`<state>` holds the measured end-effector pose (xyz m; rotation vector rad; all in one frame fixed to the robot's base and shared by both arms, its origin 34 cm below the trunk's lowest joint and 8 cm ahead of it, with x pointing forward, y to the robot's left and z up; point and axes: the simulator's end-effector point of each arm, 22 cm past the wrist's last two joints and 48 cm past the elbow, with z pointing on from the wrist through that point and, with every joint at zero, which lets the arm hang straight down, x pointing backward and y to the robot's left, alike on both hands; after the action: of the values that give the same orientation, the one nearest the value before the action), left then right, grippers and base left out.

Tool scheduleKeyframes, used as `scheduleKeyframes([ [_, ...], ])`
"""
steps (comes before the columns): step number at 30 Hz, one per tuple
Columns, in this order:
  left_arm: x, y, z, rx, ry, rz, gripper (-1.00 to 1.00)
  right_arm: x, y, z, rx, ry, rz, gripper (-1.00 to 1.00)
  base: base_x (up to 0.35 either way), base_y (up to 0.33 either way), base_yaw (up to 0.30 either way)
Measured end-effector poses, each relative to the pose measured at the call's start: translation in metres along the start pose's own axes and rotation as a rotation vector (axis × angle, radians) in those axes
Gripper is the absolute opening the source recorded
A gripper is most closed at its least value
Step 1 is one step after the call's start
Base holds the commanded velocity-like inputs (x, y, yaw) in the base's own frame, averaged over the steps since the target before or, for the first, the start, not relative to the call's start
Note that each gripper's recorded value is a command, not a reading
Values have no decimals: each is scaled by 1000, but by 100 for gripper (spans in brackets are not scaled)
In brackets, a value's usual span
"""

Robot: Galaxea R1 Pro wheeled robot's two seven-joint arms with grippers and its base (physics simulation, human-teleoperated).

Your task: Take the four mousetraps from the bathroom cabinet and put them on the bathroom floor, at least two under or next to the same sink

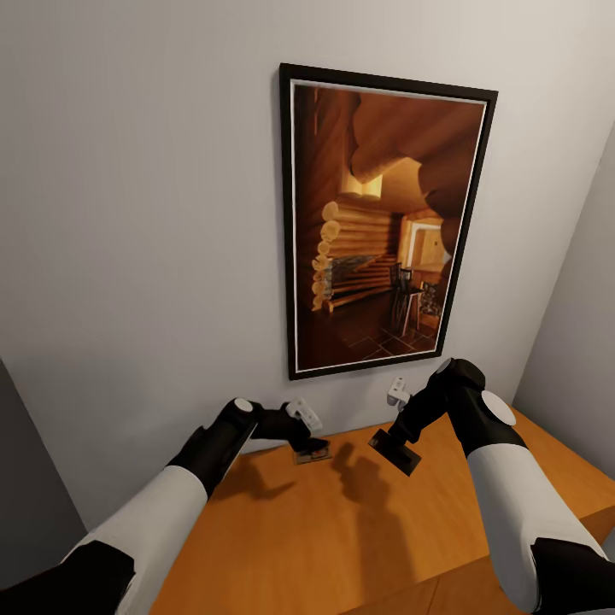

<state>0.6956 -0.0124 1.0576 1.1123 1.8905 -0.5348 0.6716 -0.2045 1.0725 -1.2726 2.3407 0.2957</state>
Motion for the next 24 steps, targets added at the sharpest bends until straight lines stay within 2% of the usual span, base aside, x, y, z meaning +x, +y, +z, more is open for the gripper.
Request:
scheduleKeyframes([
  [8, -1, -2, 6, 13, 13, -8, 100, 0, 0, 0, 0, 0, 0, -100, 0, 0, 0],
  [15, 3, 7, 8, 17, 9, -22, 100, 0, 0, 0, 0, 0, 0, -100, 0, 0, 0],
  [24, 7, 13, 10, 27, 0, -15, 100, 0, 0, 0, 0, 0, 0, -100, 0, 0, 0],
])
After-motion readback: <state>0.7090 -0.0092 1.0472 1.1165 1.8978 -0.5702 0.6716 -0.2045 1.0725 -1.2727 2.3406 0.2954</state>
